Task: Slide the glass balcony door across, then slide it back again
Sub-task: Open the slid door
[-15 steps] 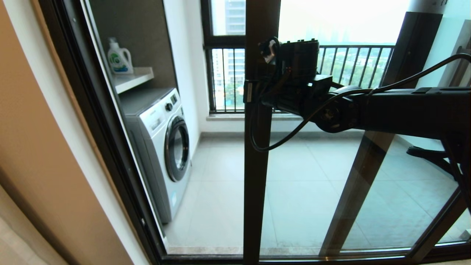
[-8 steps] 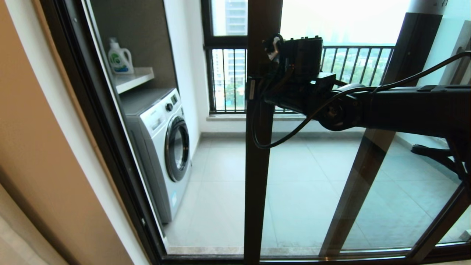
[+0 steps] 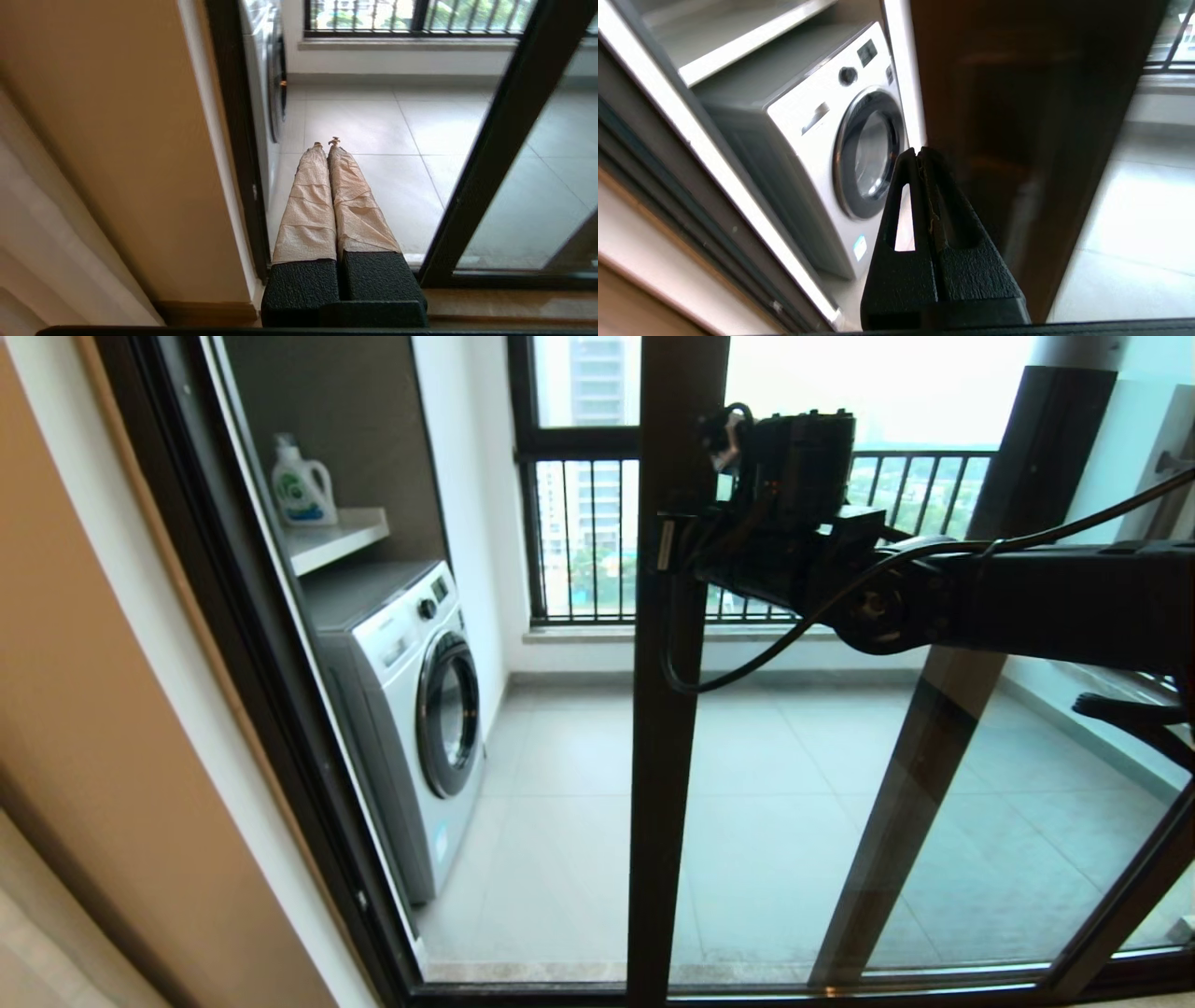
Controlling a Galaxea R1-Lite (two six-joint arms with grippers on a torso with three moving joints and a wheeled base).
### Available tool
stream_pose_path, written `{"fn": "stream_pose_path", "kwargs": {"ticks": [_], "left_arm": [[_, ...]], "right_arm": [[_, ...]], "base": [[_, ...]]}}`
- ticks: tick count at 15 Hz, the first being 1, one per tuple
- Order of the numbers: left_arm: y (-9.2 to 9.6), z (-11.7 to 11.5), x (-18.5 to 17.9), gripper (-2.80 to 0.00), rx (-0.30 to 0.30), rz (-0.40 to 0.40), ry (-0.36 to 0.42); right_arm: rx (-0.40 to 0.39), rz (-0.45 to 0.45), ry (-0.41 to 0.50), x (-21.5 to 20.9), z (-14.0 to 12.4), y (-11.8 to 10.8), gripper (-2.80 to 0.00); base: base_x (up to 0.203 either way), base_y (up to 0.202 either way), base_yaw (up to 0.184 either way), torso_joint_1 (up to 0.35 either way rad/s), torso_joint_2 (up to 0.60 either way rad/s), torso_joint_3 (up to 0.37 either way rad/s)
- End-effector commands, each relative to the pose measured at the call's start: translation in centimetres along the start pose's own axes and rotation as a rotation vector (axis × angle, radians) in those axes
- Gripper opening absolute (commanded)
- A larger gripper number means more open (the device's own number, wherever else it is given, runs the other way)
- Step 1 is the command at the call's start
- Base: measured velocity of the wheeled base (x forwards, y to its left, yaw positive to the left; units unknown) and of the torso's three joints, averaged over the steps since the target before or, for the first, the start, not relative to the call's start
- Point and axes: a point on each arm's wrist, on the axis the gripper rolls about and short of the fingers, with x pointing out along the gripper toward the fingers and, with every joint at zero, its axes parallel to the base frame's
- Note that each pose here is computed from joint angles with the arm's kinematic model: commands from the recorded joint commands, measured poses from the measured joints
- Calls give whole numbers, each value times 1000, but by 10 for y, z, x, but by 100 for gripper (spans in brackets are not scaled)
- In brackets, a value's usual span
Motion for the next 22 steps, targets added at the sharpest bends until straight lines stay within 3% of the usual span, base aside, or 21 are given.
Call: {"fn": "stream_pose_path", "kwargs": {"ticks": [1,6,9,13,17,22], "left_arm": [[0,0,0,-280,0,-1,1],[0,0,0,-280,0,-1,1],[0,0,0,-280,0,0,1],[0,0,0,-280,0,-1,1],[0,0,0,-280,0,-1,1],[0,0,0,-280,0,1,1]], "right_arm": [[1,49,-4,-3,0,17,-280],[-1,108,-19,-12,6,41,-280],[-6,109,35,4,-19,42,-280],[-4,78,57,25,-46,30,-280],[1,32,30,24,-37,10,-280],[1,9,8,18,-25,1,-280]], "base": [[0,0,0,0,0,0],[0,0,0,0,0,0],[0,0,0,0,0,0],[0,0,0,0,0,0],[0,0,0,0,0,0],[0,0,0,0,0,0]]}}
